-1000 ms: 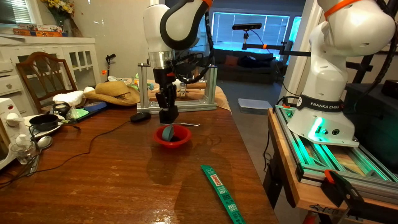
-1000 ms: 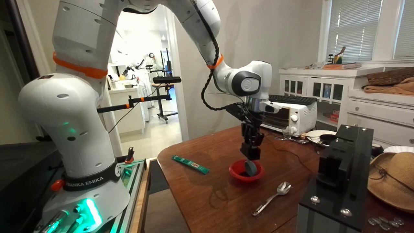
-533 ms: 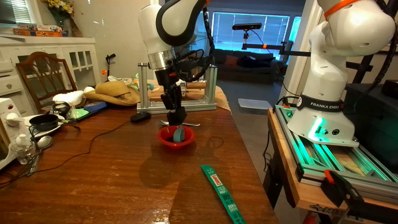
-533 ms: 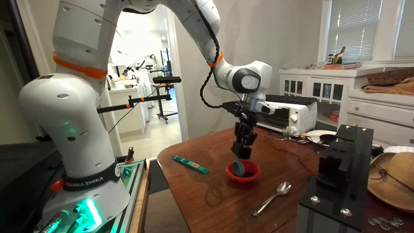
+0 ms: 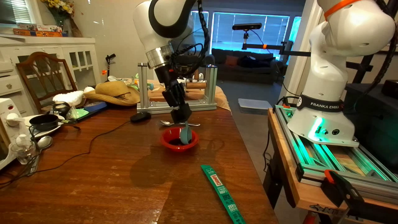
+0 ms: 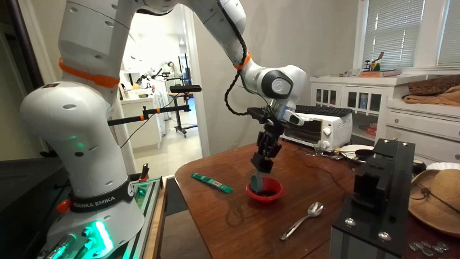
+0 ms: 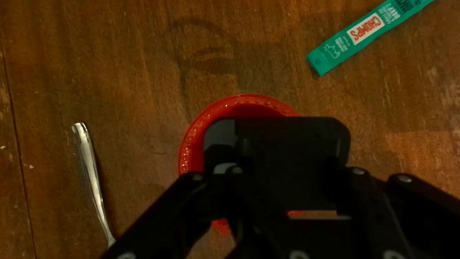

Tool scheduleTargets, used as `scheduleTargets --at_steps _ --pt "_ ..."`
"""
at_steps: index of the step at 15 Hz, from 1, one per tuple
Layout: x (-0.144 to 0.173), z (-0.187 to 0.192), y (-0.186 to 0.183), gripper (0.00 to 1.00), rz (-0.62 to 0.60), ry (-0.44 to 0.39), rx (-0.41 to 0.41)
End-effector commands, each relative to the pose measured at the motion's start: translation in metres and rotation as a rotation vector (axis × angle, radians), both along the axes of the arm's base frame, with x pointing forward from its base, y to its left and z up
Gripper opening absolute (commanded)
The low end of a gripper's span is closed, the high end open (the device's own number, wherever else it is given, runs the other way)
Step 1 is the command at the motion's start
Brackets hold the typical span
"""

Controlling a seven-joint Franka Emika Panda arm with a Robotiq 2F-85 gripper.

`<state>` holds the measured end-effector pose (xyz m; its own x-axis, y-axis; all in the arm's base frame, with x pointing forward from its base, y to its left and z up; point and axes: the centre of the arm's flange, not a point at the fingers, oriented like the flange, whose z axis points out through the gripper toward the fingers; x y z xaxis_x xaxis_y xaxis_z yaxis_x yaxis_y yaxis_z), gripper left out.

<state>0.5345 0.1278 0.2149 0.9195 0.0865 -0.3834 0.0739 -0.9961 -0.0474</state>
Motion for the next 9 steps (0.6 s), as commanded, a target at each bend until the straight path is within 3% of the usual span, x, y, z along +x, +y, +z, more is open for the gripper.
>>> scheduleTargets --at_steps 1,5,9 --pt "0.011 0.009 -0.001 0.23 -0.044 0.046 0.021" --pt "0.023 0.012 -0.007 0.23 -0.081 0.059 0.044" --pt "0.034 0.018 -0.014 0.23 -0.158 0.122 0.093"
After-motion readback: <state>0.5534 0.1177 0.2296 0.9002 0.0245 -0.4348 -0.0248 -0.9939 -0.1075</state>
